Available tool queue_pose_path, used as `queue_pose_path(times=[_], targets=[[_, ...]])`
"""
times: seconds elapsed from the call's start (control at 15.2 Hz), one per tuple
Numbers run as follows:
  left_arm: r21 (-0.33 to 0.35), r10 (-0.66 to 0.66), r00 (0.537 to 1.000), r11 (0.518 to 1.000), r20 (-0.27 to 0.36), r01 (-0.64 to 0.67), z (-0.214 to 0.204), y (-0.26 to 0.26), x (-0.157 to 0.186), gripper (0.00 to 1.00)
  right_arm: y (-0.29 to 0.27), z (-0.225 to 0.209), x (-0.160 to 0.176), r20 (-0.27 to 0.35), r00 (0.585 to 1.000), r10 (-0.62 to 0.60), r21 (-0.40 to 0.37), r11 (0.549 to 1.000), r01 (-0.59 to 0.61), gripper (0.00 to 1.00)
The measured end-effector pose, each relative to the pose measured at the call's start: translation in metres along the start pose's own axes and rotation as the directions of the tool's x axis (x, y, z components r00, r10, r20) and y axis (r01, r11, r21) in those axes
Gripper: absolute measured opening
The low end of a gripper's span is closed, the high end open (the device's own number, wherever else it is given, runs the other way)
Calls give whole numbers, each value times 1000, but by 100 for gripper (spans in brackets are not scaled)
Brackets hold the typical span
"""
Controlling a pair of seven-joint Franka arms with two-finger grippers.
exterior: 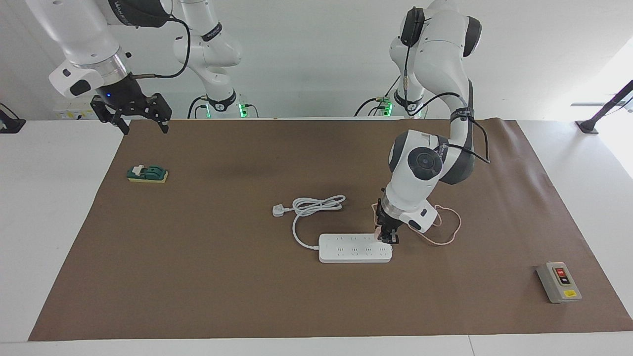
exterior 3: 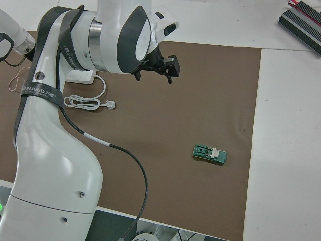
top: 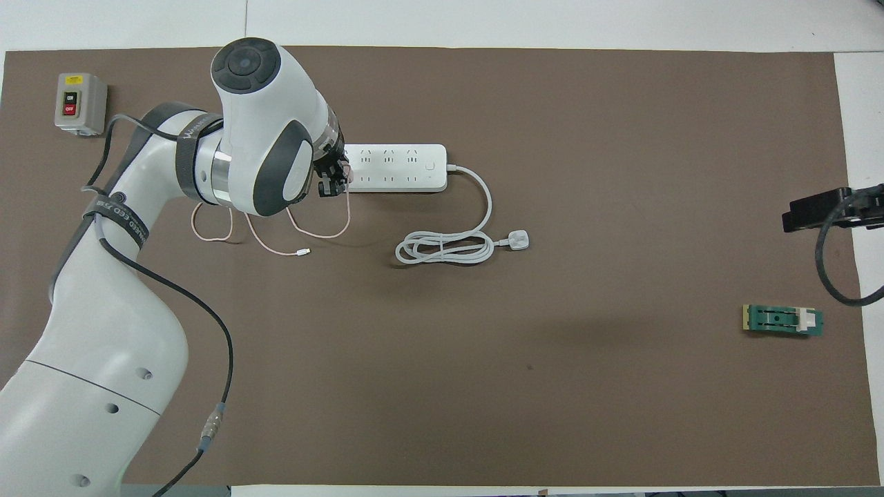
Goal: Plug charger into power strip
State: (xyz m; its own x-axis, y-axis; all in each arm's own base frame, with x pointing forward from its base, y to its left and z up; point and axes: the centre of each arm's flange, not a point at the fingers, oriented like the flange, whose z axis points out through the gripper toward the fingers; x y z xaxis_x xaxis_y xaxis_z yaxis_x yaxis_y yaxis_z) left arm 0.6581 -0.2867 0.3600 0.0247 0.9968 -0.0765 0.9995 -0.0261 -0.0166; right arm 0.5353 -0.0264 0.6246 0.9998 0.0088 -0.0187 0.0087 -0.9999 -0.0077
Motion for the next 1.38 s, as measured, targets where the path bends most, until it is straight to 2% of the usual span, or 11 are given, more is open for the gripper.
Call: queue_pose_path(times=[0.46,0.86,1.38], targets=[[5,7,1000,1000,-1,-7,1,2,5,32,0,0,0,0,1000,0,0,1000,0,100],[43,15,1000,999,-21,-14,34,7,20,32,0,0,0,0,1000,0,0,1000,0,100],[42,20,999,999,-26,-19,34,7,19,32,0,0,0,0,1000,0,0,1000,0,100]])
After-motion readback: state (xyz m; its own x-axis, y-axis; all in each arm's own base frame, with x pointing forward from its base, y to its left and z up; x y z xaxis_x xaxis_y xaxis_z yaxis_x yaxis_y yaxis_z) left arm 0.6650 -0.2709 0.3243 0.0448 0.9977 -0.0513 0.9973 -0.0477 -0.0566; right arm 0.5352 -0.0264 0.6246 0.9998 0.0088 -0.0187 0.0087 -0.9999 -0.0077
